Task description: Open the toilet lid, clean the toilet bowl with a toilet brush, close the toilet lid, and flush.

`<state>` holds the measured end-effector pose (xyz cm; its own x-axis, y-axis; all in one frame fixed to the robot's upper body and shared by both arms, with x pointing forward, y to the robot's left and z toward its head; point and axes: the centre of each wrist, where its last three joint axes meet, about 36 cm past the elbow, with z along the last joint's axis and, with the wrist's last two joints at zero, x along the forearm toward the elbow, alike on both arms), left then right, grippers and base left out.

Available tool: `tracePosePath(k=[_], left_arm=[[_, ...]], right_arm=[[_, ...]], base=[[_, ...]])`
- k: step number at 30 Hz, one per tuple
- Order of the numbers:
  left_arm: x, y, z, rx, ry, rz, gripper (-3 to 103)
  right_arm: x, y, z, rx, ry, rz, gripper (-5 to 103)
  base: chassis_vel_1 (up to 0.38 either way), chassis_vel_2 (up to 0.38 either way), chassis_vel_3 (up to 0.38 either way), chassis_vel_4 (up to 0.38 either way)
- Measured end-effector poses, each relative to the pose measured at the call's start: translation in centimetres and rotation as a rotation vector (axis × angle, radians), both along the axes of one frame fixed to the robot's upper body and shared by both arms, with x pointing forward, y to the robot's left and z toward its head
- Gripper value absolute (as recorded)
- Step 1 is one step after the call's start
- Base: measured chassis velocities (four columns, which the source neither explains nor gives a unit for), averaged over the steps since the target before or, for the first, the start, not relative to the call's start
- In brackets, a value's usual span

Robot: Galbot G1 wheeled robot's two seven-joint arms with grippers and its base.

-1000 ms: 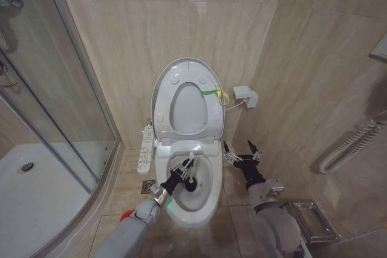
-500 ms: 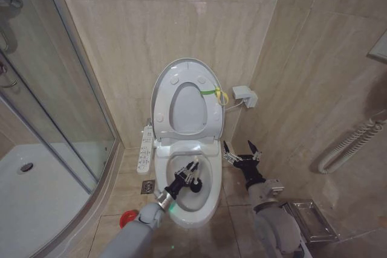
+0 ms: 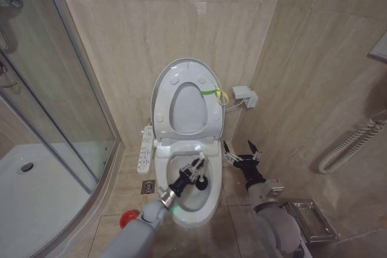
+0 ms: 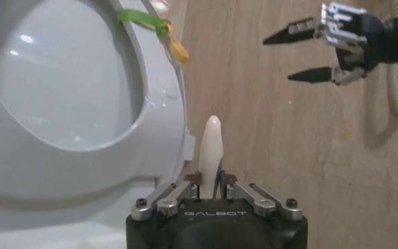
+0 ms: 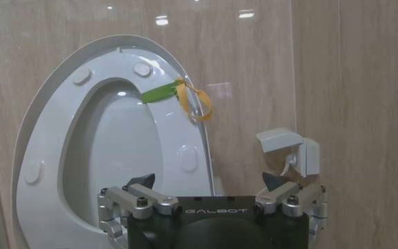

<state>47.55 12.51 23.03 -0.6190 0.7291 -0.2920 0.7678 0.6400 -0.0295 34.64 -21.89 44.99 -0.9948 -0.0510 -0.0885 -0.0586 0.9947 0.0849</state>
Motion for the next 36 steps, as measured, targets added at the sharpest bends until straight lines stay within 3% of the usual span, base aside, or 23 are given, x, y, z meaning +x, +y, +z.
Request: tracePosePath(k=[3,6,11,18,21,24,28,33,36], left_arm=[[0.0,0.3,-1.0,0.016,0.022,0.007,19],[1.0,2.9,-2.3,0.055,0.058,0.052,19],[1.8,4.7,-1.4,0.057,0.036,0.081,19],[0.6,2.9,0.4,0.005,-0.021,0.055,19],[-0.5,1.1,0.0,-0.012,-0.013,0.027,19],[-1.0,0.8,-1.3,0.001,0.015,0.023,19],[-1.3,2.1,-2.8,0.035,0.05,0.037,19],[-0.5,5.9,-4.4,0.087,0.072,0.093,19],[-0.4,6.0,-4.3,0.087,0.066,0.093,19]], right_arm=[[0.0,0.0,0.0,0.0,0.0,0.0,100],[0.0,0.0,0.0,0.0,0.0,0.0,100],[0.0,0.0,0.0,0.0,0.0,0.0,100],[0.0,0.0,0.0,0.0,0.0,0.0,100],[0.0,0.0,0.0,0.0,0.0,0.0,100],[0.0,0.0,0.0,0.0,0.0,0.0,100],[0.0,0.0,0.0,0.0,0.0,0.0,100],[0.0,0.0,0.0,0.0,0.0,0.0,100],[0.0,0.0,0.0,0.0,0.0,0.0,100]], base=[[0.0,0.0,0.0,0.0],[0.0,0.0,0.0,0.0],[0.0,0.0,0.0,0.0],[0.0,0.0,0.0,0.0],[0.0,0.0,0.0,0.0],[0.0,0.0,0.0,0.0],[0.0,0.0,0.0,0.0],[0.0,0.0,0.0,0.0],[0.0,0.0,0.0,0.0]])
